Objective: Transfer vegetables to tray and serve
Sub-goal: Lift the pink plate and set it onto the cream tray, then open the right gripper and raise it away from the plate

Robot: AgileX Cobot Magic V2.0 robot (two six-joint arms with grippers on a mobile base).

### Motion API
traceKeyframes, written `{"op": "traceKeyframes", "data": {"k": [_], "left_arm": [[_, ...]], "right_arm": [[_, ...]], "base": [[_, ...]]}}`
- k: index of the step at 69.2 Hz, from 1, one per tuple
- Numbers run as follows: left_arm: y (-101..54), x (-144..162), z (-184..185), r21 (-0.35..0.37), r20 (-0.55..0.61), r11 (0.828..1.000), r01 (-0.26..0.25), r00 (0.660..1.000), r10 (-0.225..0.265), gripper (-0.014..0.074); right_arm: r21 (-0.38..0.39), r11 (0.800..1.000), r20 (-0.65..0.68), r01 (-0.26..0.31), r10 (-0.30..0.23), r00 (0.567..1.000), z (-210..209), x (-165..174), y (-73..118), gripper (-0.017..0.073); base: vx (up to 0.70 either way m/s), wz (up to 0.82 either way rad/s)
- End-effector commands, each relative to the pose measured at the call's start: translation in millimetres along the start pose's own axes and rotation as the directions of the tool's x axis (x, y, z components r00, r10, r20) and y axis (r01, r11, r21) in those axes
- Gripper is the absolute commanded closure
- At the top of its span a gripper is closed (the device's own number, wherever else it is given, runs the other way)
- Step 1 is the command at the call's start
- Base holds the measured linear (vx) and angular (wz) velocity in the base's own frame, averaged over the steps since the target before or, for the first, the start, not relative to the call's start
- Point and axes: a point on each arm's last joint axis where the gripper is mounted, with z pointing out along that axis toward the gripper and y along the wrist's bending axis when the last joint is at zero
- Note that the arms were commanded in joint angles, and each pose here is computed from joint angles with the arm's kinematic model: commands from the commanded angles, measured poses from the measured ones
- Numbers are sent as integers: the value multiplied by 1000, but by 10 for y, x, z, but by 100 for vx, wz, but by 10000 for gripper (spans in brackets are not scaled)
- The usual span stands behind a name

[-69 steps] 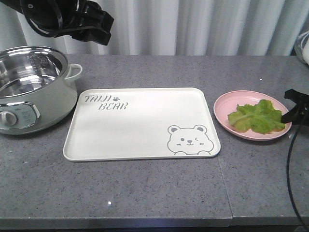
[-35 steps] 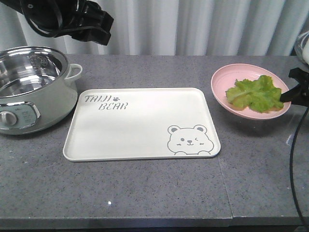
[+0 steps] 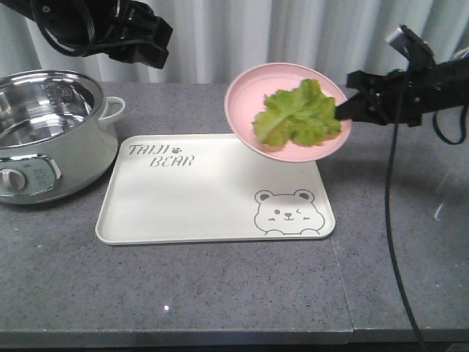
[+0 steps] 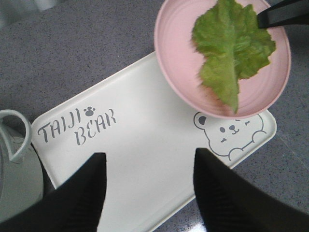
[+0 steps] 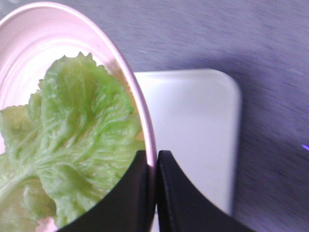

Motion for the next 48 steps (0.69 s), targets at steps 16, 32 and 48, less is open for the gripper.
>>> {"op": "traceKeyframes", "data": {"k": [16,32,48], "left_arm": [[-51,-40,-243,11,79,1000,-2,997,1,196],[-51,-40,-243,11,79,1000,-2,997,1,196],[-51,-40,-243,11,79,1000,-2,997,1,196]], "right_arm": [[-84,991,10,100,-99,995,490,-65,712,564],[-54,993,-108,108,-114,988,930,154,639,561],[-44,992,-125,115,-119,985,1065,214,618,555]], "base": [[0,0],[0,0],[0,0]]}}
